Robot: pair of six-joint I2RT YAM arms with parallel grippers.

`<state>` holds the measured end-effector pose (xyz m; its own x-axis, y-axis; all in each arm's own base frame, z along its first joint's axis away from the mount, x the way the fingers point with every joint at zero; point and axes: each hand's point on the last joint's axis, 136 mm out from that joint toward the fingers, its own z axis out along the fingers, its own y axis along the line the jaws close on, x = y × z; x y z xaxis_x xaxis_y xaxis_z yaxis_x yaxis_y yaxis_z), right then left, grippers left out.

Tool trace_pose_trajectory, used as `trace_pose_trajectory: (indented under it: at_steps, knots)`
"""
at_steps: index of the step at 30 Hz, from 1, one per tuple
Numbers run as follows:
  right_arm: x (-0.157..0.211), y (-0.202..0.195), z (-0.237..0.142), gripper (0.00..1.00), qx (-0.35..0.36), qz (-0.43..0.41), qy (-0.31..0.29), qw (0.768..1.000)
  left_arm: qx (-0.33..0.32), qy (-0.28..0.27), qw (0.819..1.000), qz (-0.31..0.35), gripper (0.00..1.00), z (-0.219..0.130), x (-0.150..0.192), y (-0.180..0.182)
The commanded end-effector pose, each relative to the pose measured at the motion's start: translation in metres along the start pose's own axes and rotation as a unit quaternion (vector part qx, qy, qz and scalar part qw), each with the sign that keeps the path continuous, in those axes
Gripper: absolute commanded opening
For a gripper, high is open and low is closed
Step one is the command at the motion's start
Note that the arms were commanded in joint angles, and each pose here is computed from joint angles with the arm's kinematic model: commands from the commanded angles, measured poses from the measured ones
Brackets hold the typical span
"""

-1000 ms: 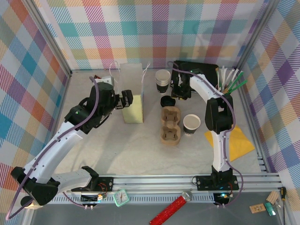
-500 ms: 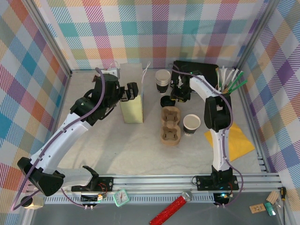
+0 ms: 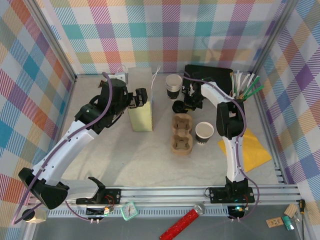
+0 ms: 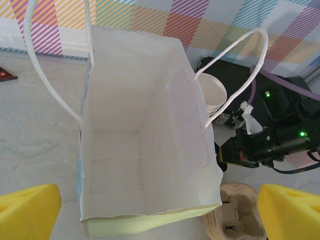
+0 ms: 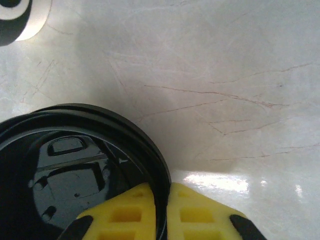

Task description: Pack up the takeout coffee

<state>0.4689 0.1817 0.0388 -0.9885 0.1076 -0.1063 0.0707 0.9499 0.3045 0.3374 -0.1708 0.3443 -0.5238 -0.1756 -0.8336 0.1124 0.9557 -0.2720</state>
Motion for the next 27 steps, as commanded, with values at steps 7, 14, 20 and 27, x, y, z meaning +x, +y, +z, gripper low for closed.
trace_pose_trajectory:
  at_steps: [7,14,20,27]
  knots:
    - [-0.025,0.0,-0.065,0.06,-0.013,0.005,-0.07,0.997,0.013,-0.009,1.0,-0.003,1.0,-0.007,-0.005,-0.005]
    - [-0.027,0.003,-0.083,0.07,-0.026,0.001,-0.083,0.996,0.02,-0.004,1.0,-0.007,1.0,-0.006,-0.002,-0.008]
    - [-0.029,-0.013,-0.061,0.09,0.006,0.003,-0.074,0.997,0.026,0.006,1.0,-0.012,1.0,-0.005,0.003,-0.01]
    - [-0.028,-0.049,-0.036,0.13,0.052,0.018,-0.058,0.997,0.023,0.012,1.0,-0.016,1.0,-0.008,0.007,-0.006]
